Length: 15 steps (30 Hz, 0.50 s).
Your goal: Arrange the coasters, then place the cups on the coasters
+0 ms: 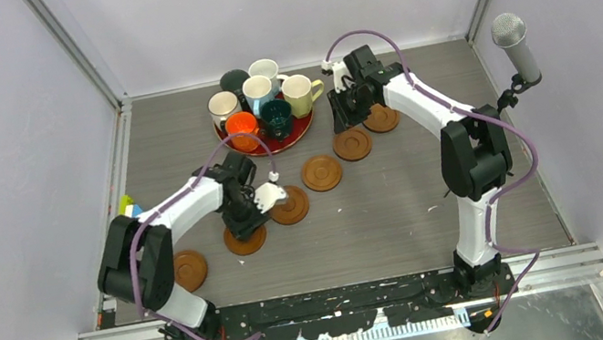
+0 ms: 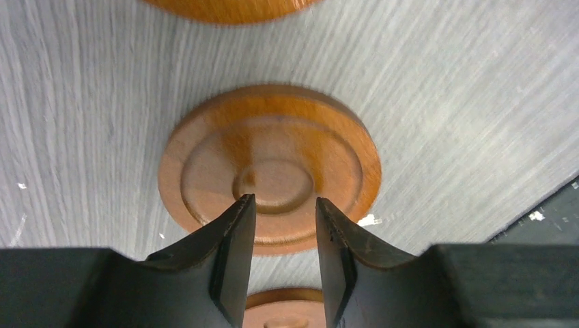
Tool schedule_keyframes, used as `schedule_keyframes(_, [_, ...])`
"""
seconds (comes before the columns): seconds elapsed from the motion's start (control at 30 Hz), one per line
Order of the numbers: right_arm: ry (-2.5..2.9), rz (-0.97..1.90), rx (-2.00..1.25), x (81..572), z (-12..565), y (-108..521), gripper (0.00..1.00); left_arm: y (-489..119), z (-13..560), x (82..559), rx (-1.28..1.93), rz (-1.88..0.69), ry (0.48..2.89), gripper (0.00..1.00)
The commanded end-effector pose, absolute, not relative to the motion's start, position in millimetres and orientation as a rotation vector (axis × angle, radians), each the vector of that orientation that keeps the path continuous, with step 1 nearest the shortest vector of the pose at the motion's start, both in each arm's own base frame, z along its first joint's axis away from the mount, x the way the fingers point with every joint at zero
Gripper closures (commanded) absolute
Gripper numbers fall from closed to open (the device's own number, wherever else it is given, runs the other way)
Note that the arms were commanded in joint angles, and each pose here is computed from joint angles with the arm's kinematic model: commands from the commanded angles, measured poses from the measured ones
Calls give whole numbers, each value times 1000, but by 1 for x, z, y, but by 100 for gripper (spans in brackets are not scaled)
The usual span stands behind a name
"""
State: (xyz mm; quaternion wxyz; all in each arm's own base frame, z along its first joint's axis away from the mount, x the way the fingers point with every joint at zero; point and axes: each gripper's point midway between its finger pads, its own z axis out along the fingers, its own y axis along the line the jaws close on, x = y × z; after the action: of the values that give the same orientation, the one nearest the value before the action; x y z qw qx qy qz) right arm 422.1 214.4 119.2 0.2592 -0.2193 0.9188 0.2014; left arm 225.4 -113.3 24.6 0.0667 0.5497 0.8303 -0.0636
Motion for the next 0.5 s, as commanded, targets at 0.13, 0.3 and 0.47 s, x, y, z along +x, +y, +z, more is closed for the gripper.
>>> schedule_keyframes(0.13, [2438, 560, -606, 430, 135, 222, 72, -56, 77, 203, 1574, -334, 2539, 56])
schedule_keyframes(0.3, [2438, 565, -610, 430, 135, 224, 72, 7, 80, 188, 1555, -290, 2603, 53])
schedule_keyframes(0.47, [2443, 569, -613, 428, 133, 226, 72, 51, 71, 176, 1552, -251, 2659, 54])
